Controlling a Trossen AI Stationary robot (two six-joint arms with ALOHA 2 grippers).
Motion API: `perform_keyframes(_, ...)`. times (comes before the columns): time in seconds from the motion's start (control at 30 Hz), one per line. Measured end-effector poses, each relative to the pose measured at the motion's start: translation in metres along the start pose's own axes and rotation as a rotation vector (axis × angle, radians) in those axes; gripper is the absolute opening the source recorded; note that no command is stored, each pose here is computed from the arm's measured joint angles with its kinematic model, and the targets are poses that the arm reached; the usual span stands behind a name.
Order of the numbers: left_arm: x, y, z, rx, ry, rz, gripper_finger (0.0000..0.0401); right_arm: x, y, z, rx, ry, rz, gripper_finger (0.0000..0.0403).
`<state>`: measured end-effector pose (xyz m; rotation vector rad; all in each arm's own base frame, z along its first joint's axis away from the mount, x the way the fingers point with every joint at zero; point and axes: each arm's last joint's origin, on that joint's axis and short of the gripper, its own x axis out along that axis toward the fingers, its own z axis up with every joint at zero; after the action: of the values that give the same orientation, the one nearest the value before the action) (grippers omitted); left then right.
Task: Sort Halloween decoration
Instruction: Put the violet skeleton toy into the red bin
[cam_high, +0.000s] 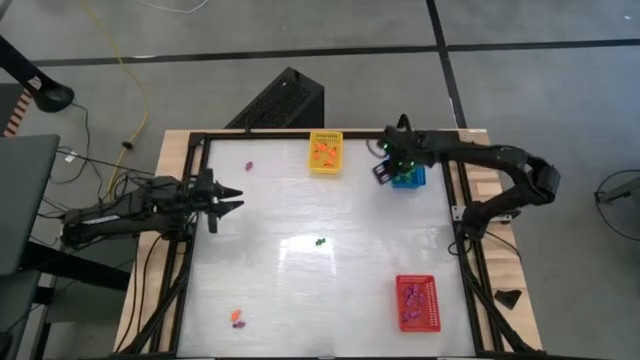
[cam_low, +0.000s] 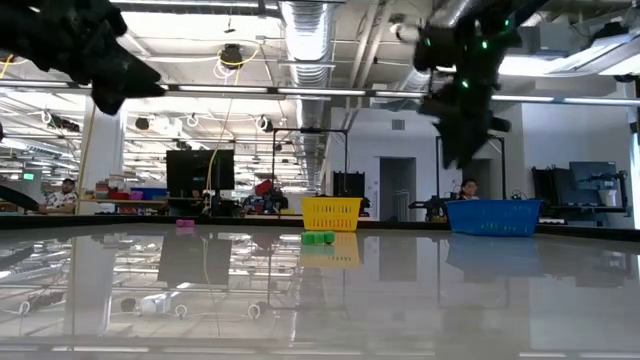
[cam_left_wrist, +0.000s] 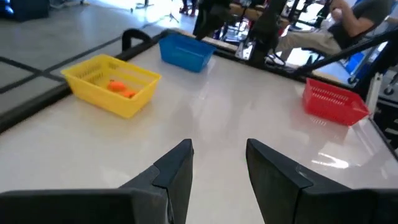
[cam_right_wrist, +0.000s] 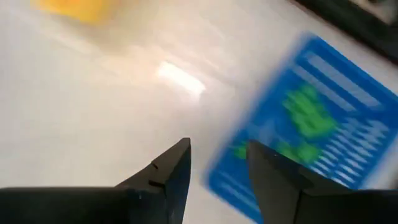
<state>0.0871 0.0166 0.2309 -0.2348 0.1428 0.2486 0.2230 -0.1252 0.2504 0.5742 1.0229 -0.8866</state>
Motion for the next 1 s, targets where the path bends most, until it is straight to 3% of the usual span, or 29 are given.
perform_keyframes(0.1,0.013,-0.002,-0.005,-0.017,0.03,-0.07,0.0138,-0.012,0.038,-0.008,-0.101,-0.111,0.13,0.0181)
perform_keyframes(0.27,0.028,-0.011,-0.005,-0.032,0.104,-0.313,0.0138,-0.039,0.102,-0.034,-0.258,-0.332,0.346,0.0178)
perform_keyframes(0.4,0.034,-0.016,0.001,-0.039,0.153,-0.323,0.0138,-0.059,0.144,-0.056,-0.343,-0.567,0.409,0.0178)
perform_keyframes(0.47,0.037,-0.016,0.009,-0.037,0.159,-0.228,0.0138,-0.068,0.16,-0.066,-0.379,-0.676,0.43,0.0178)
perform_keyframes(0.6,0.044,-0.005,0.034,0.014,0.201,0.198,0.0136,-0.069,0.188,-0.081,-0.472,-0.798,0.469,0.0178)
perform_keyframes(0.67,0.052,0.003,0.043,0.037,0.275,0.34,0.0134,-0.069,0.196,-0.085,-0.541,-0.851,0.472,0.0178)
perform_keyframes(0.8,0.078,0.028,0.052,-0.02,0.435,0.423,0.0128,-0.069,0.199,-0.091,-0.598,-0.856,0.463,0.0178)
perform_keyframes(1.0,0.106,0.096,0.049,-0.14,0.645,0.63,0.012,-0.069,0.198,-0.093,-0.622,-0.836,0.45,0.0178)
